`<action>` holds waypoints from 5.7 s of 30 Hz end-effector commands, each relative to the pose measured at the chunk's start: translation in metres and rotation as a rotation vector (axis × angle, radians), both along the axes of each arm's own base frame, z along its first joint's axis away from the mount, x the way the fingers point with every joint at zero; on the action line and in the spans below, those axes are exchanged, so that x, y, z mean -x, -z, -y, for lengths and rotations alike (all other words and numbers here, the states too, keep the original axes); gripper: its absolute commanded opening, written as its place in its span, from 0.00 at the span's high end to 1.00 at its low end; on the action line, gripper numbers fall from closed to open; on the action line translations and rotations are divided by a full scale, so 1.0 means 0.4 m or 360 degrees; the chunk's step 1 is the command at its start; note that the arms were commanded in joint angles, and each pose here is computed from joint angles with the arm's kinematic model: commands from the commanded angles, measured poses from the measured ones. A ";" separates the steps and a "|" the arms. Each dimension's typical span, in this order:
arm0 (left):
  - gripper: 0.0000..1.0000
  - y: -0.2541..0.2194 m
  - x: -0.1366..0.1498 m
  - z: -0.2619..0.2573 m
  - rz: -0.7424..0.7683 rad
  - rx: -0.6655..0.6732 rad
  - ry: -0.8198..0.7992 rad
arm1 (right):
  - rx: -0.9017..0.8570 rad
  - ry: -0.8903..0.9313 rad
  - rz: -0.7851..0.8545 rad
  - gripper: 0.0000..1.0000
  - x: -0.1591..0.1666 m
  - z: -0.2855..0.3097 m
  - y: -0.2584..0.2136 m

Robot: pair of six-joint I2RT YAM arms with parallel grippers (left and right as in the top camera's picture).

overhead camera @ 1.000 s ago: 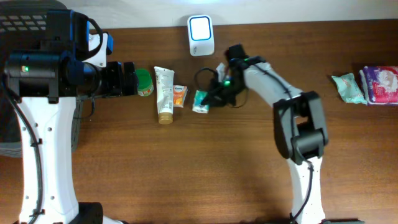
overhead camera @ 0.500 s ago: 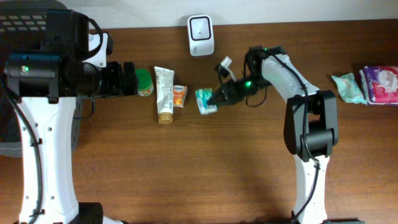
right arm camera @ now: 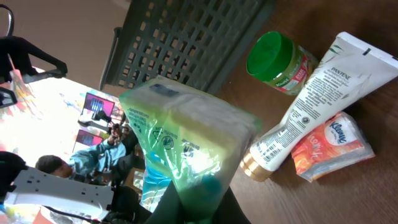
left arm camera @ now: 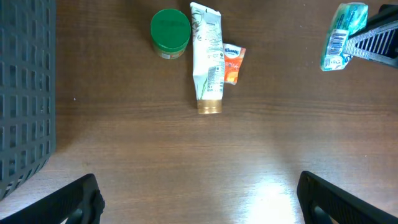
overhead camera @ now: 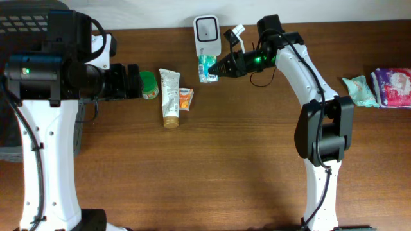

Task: Scan the item barcode
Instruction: 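Hold the teal packet up in front of the scanner, then carry the teal packet right and place it by the wipes, then reach the right gripper to the orange Kleenex packet and grasp it, then hold the orange Kleenex packet up in front of the scanner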

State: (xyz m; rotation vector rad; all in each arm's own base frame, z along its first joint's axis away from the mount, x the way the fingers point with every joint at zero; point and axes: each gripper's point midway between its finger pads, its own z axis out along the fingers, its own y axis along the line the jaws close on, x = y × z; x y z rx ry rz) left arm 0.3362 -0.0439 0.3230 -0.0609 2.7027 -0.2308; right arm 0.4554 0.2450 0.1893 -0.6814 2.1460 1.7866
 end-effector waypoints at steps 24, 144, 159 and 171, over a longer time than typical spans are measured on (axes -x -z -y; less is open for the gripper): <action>0.01 -0.015 0.010 0.000 0.0025 0.0022 -0.0011 | 0.2344 0.1200 0.0240 0.96 -0.156 0.329 0.276; 0.01 -0.015 0.010 0.000 0.0025 0.0022 -0.0012 | -0.0307 0.0166 -0.0052 0.96 -0.198 0.176 0.068; 0.01 -0.015 0.010 0.000 0.0025 0.0022 -0.0012 | -0.0287 0.0016 -0.0237 0.96 -0.137 0.038 0.030; 0.01 -0.015 0.010 0.000 0.0025 0.0022 -0.0012 | -0.0380 -0.0058 0.0612 0.96 -0.181 0.039 -0.146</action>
